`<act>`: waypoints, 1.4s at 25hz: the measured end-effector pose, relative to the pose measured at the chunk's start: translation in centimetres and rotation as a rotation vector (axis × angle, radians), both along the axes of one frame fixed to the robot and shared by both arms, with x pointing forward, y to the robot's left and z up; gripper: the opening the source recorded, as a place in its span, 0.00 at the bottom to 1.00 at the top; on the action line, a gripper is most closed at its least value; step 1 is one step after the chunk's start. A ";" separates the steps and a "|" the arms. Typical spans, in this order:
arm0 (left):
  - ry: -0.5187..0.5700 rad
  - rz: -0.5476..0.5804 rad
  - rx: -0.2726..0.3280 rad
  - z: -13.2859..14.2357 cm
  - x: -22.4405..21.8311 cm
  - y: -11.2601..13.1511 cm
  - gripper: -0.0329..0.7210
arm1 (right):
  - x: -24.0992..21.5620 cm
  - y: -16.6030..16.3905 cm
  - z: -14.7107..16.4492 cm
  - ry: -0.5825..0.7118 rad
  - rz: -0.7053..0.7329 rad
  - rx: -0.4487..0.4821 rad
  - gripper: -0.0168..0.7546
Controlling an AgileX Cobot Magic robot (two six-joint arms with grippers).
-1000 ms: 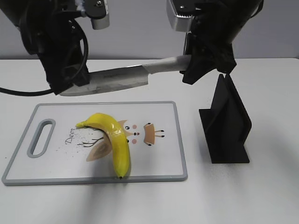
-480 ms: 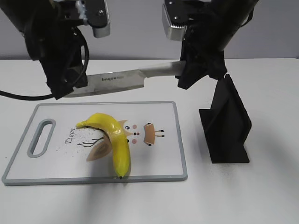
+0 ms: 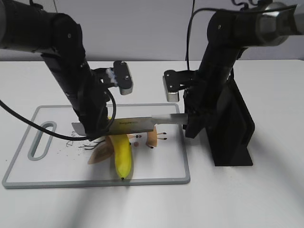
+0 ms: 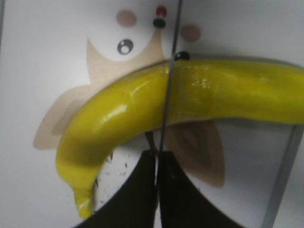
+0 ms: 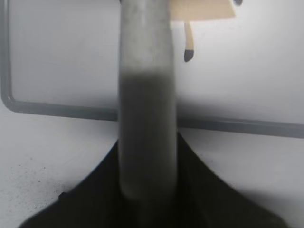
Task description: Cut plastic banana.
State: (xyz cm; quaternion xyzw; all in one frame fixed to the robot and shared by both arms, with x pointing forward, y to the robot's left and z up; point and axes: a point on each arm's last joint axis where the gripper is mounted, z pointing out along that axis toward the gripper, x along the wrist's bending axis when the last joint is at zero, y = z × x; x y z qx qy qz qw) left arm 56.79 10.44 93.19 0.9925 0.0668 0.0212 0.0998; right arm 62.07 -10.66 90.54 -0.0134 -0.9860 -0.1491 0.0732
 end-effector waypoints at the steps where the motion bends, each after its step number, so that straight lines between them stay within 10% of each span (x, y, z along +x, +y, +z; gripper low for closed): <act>1: 0.005 0.005 -0.004 -0.5 0.1 -0.1 0.03 | 0.1 -0.1 -1.0 0.011 0.000 -0.013 0.29; 22: -0.005 0.003 0.007 -1.1 0.1 0.0 0.03 | 0.3 0.6 1.7 -0.073 0.008 0.016 0.29; 35: -0.091 -0.023 -0.047 8.1 -2.9 1.5 0.03 | -1.8 0.5 10.4 -0.139 0.032 0.115 0.28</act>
